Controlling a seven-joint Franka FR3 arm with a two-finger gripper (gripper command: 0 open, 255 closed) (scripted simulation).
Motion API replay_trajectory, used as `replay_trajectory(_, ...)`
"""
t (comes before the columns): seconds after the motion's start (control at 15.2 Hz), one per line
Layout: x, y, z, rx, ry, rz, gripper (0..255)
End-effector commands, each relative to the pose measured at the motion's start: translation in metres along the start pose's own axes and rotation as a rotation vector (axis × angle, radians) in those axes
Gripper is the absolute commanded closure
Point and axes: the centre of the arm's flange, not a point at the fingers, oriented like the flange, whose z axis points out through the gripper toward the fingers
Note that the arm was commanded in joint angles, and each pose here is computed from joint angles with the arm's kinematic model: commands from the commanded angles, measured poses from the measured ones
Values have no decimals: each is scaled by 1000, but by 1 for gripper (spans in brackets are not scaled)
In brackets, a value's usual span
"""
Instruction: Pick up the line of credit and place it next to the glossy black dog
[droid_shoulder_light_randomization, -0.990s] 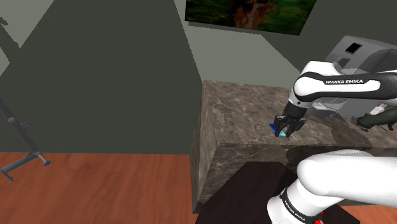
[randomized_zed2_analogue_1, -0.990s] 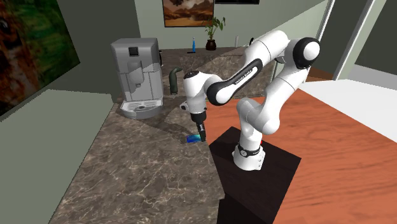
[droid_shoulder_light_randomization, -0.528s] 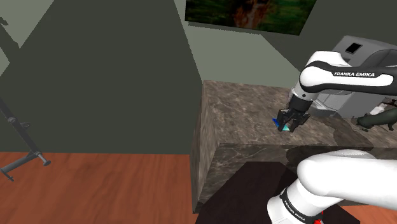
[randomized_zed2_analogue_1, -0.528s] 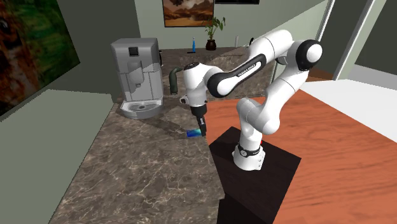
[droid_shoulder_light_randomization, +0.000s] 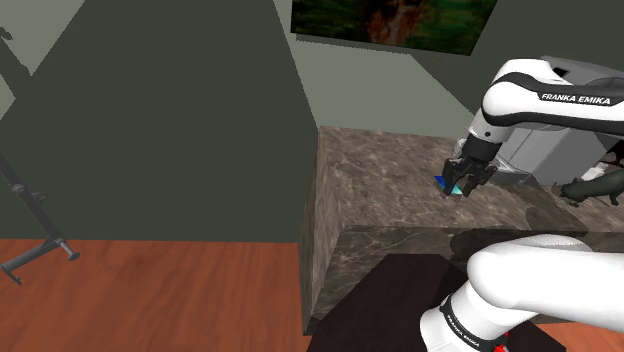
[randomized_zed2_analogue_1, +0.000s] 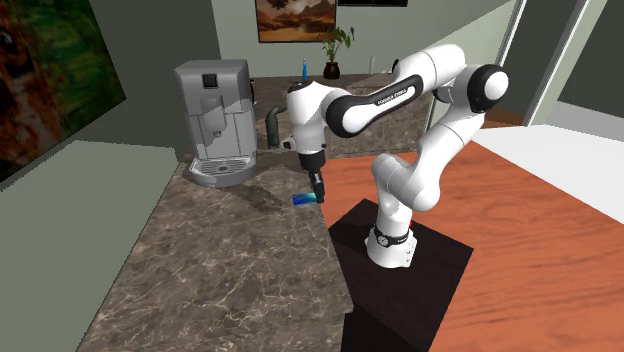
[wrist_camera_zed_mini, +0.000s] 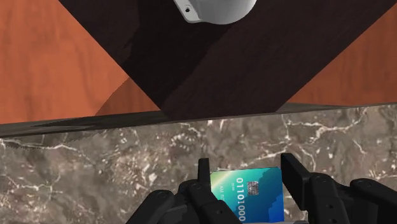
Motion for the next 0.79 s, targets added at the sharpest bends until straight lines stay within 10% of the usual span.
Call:
replay_trajectory(0.0,-2,1,-10,0,-1,0,255)
replay_trajectory(0.73,-11,-1,-67,0,-1,0,255)
